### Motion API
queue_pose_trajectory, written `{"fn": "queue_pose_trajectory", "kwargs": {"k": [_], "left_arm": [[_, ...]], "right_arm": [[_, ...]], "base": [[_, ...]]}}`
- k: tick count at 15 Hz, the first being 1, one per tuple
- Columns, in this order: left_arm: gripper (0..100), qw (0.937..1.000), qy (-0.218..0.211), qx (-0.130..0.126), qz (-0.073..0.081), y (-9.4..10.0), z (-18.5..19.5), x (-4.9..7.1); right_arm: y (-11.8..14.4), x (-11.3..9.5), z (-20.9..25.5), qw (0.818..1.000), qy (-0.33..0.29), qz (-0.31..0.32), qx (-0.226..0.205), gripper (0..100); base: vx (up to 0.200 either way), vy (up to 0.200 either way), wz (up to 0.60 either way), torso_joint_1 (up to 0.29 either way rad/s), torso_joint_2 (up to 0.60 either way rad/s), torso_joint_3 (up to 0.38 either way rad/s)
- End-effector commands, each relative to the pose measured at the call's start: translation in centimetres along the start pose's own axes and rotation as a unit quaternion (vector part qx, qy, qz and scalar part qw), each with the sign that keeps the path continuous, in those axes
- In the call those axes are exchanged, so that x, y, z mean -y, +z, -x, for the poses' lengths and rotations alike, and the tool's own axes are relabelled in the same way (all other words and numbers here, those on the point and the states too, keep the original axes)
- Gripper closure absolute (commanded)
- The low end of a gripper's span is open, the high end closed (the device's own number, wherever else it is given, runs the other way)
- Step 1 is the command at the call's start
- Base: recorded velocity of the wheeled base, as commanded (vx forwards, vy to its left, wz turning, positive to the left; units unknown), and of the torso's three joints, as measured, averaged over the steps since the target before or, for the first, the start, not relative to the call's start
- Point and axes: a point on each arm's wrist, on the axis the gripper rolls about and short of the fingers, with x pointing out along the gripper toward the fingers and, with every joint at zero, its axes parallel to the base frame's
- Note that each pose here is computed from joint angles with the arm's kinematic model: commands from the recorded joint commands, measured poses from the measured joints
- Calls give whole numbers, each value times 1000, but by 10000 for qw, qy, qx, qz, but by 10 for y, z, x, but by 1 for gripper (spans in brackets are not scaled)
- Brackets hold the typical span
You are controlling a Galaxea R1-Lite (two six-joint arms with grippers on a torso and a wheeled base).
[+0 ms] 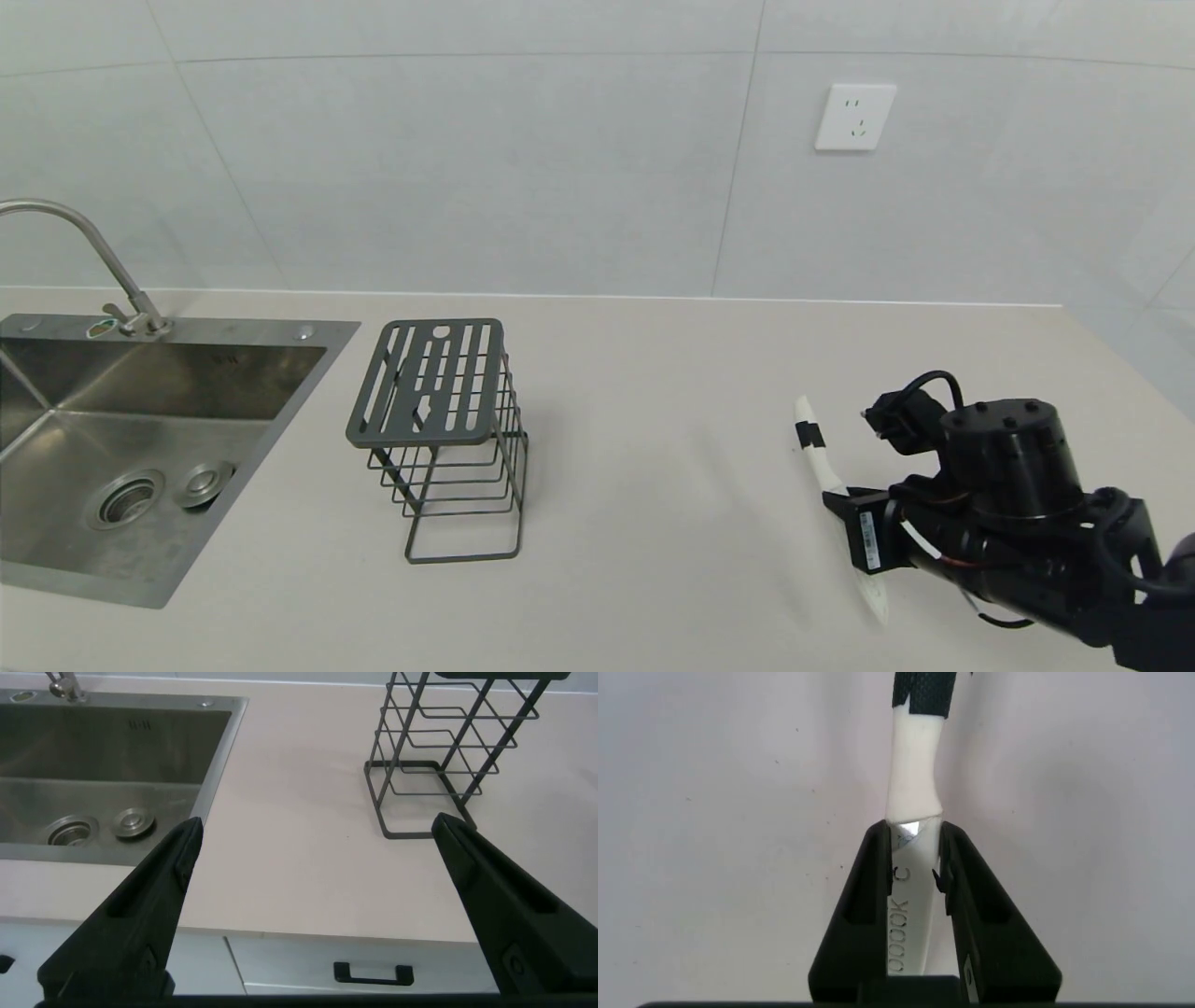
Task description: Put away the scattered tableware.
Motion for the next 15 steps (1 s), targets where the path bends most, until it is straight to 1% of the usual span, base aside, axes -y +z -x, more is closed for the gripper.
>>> {"fn": "queue_pose_trajectory", "kwargs": {"k": [1,4,6,8,11,12,13,14,15], "left_arm": [[0,10000,2,-3,2,0,0,0],[0,10000,-6,5,-6,0,0,0],[0,10000,-6,-3,-14,0,0,0],[0,10000,-6,-3,-29,0,0,0],[0,9999,-90,35,-91,1,0,0],[0,9997,-129,196,-112,4,0,1],[0,9984,-128,534,-145,11,1,1],[0,9950,-128,984,-144,20,2,1],[0,9935,-141,1129,-102,23,3,1]], "right_arm": [[8,1,20,9992,106,-73,385,100],[7,3,30,9986,252,-6,474,100],[8,4,36,9972,410,111,618,100],[17,3,45,9921,720,214,1006,100],[22,2,53,9842,1129,475,1280,100],[19,2,54,9814,1270,589,1313,100],[18,2,56,9770,1395,699,1450,100],[16,3,57,9729,1532,792,1540,100],[17,2,59,9680,1670,879,1654,100]], "base": [[0,0,0,0,0,0],[0,0,0,0,0,0],[0,0,0,0,0,0],[0,0,0,0,0,0],[0,0,0,0,0,0],[0,0,0,0,0,0],[0,0,0,0,0,0],[0,0,0,0,0,0],[0,0,0,0,0,0]]}}
